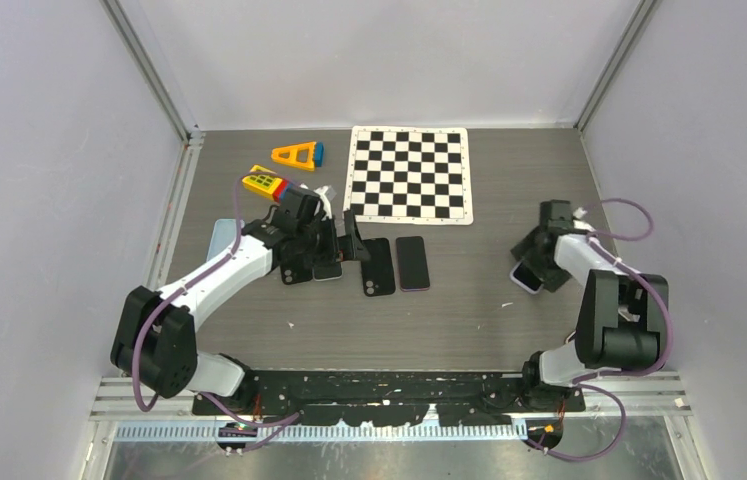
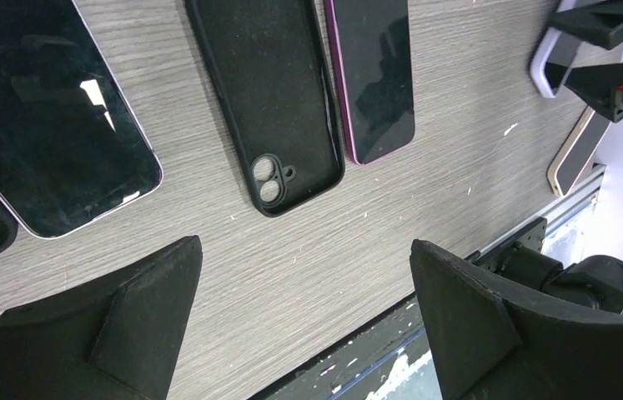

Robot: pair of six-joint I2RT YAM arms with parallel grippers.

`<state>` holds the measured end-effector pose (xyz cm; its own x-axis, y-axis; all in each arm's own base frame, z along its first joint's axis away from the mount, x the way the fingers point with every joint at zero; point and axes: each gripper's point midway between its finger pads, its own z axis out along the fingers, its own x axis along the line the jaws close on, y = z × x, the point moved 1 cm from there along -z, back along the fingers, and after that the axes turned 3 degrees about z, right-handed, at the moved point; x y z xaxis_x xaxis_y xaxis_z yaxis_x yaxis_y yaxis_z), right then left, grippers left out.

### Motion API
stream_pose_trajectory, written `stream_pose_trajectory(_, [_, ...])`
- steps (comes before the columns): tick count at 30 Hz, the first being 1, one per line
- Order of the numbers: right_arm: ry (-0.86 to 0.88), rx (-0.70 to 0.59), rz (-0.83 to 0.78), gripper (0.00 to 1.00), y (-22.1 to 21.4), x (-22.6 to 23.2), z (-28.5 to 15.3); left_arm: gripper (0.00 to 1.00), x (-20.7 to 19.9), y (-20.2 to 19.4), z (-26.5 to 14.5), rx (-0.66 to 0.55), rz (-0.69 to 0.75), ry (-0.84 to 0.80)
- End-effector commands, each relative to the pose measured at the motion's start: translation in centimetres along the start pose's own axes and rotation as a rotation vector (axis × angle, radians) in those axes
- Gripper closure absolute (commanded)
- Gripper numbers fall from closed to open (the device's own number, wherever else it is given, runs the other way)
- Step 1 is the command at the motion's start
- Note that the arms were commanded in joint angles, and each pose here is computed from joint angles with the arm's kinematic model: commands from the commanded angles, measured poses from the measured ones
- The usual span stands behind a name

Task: Take the phone out of the phone case
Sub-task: Pick up the phone at the center of the board.

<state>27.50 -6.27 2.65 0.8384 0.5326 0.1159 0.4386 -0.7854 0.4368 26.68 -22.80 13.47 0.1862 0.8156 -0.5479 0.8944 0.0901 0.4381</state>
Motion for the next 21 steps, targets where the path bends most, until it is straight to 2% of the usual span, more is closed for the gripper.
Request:
stream_pose_trajectory(1, [0.189,0.154,-0.178,0.56,-5.2,5.0,-1.7,0.01,-0.5,0.9,0.4,-0.034,-0.008,-0.037])
stream_pose_trajectory(4, [0.195,0.176,-0.220,0.52,-5.9,5.0,-1.7,0.01,-0.3,0.7,0.6,-0.033,-0.014,-0.041])
stream_pose_trajectory(6, [0.165,0.179,-0.268,0.45,-5.8,4.7,-1.2,0.01,-0.4,0.8,0.8,-0.033,-0.019,-0.046])
stream_pose_trajectory(8, [0.137,0.188,-0.282,0.33,-5.7,4.6,-0.8,0.01,-0.4,0.7,0.9,-0.027,-0.020,-0.049])
stream_pose_trajectory(11, [0.113,0.191,-0.292,0.10,-5.5,5.0,-0.1,0.01,-0.3,0.7,1.0,-0.027,-0.021,-0.051])
stream_pose_trajectory(13, [0.088,0.174,-0.304,0.05,-4.7,5.3,0.1,0.01,-0.2,0.7,0.9,-0.028,-0.021,-0.051])
stream_pose_trajectory(19, [-0.005,0.122,-0.333,0.01,-3.0,5.6,1.8,0.01,0.0,0.9,0.8,-0.039,-0.027,-0.055])
stream_pose_trajectory(21, [-0.023,0.126,-0.340,0.13,-2.9,5.8,2.5,0.01,0.0,0.9,0.7,-0.039,-0.030,-0.056])
